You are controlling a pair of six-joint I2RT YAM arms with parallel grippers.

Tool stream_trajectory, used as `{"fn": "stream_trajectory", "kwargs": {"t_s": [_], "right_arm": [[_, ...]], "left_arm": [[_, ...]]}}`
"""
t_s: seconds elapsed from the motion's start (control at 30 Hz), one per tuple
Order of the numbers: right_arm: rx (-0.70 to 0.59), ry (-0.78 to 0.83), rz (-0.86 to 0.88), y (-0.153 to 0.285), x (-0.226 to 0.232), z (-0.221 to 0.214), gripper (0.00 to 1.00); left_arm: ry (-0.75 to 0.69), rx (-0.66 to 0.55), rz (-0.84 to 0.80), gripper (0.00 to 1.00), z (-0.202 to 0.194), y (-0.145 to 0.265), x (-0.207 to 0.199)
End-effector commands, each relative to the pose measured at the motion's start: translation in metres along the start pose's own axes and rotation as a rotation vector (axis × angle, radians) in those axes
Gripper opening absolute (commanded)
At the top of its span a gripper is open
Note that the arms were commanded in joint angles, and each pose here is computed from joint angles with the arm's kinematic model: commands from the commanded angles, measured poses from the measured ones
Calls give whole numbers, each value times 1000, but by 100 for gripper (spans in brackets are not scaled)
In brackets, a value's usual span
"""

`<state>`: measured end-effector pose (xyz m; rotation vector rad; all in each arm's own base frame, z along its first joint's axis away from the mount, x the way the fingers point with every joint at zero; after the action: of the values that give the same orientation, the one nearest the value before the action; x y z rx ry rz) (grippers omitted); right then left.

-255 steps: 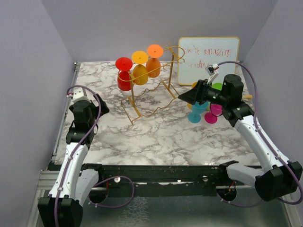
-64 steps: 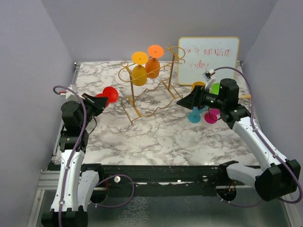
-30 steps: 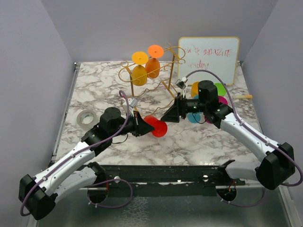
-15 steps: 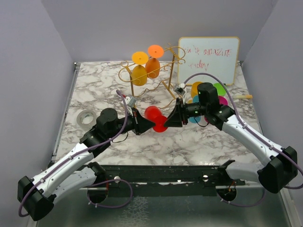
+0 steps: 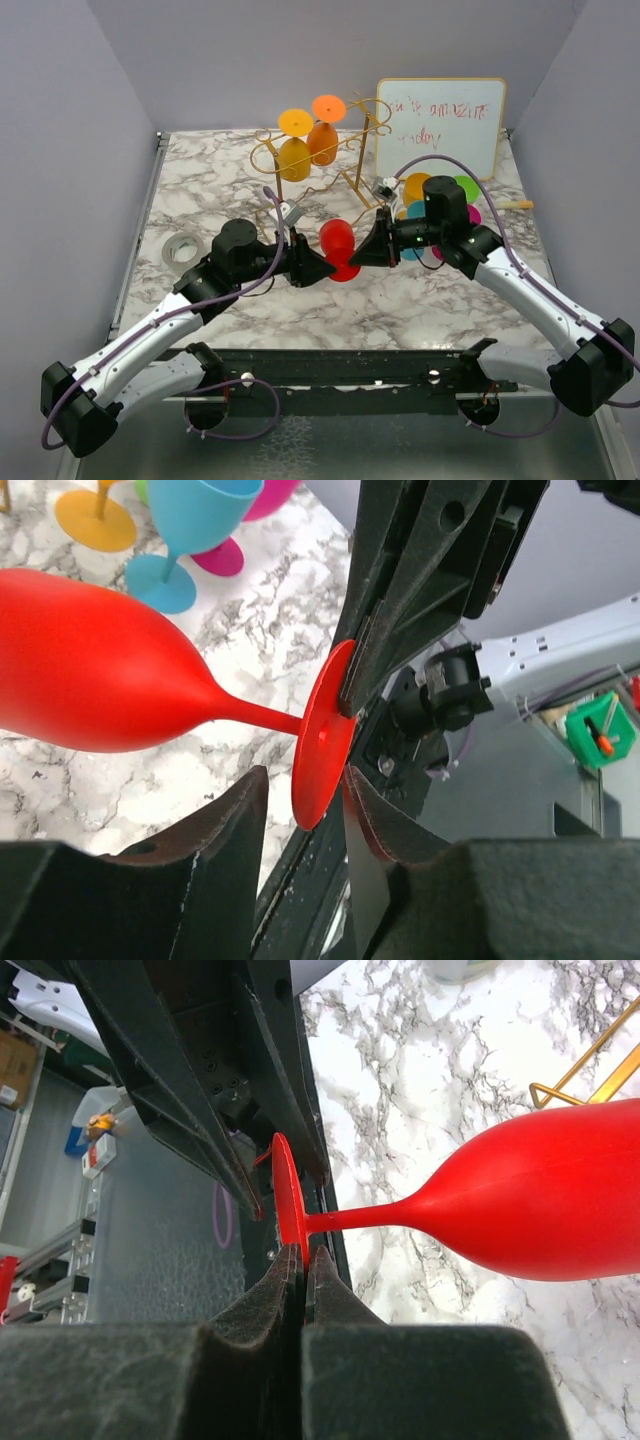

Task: Take the wine glass off the wine glass rack
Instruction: Place the wine glass at the center of the board.

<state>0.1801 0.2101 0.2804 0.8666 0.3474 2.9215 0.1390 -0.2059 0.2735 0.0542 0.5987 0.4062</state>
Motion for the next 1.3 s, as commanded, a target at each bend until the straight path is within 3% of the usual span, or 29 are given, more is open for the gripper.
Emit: {"fn": "stream_trajectory", "kwargs": {"t_s": [0.0, 0.33, 0.63, 0.83, 0.9, 1.07, 1.27], "right_arm": [[-21, 61, -19, 3, 4, -1, 1], [-28, 95, 75, 4, 12, -4, 1], [-25, 93, 112, 3, 13, -6, 1], [-21, 93, 122, 3, 14, -7, 1], [-23, 92, 119, 4, 14, -7, 6], [-22, 80, 49, 5, 11, -5, 35], [-118, 59, -211, 15, 6, 16, 58]], "left_arm": [[-41, 142, -91, 38, -3, 3, -10], [-98, 148, -120, 24, -5, 4, -10], [-105, 75, -179, 23, -6, -1, -11], [-144, 59, -190, 0, -8, 1, -10], [-174, 46, -187, 0, -8, 3, -9], [-270, 9, -196, 0, -8, 11, -11], [-461, 35, -338, 0, -28, 23, -14]]}}
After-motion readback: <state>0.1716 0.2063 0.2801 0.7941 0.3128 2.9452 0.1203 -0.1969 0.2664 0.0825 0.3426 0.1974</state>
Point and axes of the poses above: each gripper's point midway between its finger pads, its own y axis back along the fingers, its own x axis along the line the jaws close on, z = x × y, the point moved 8 cm from there along y, back along the fingers, and after that the axes turned 1 degree about -y, right-handed, at the moved point
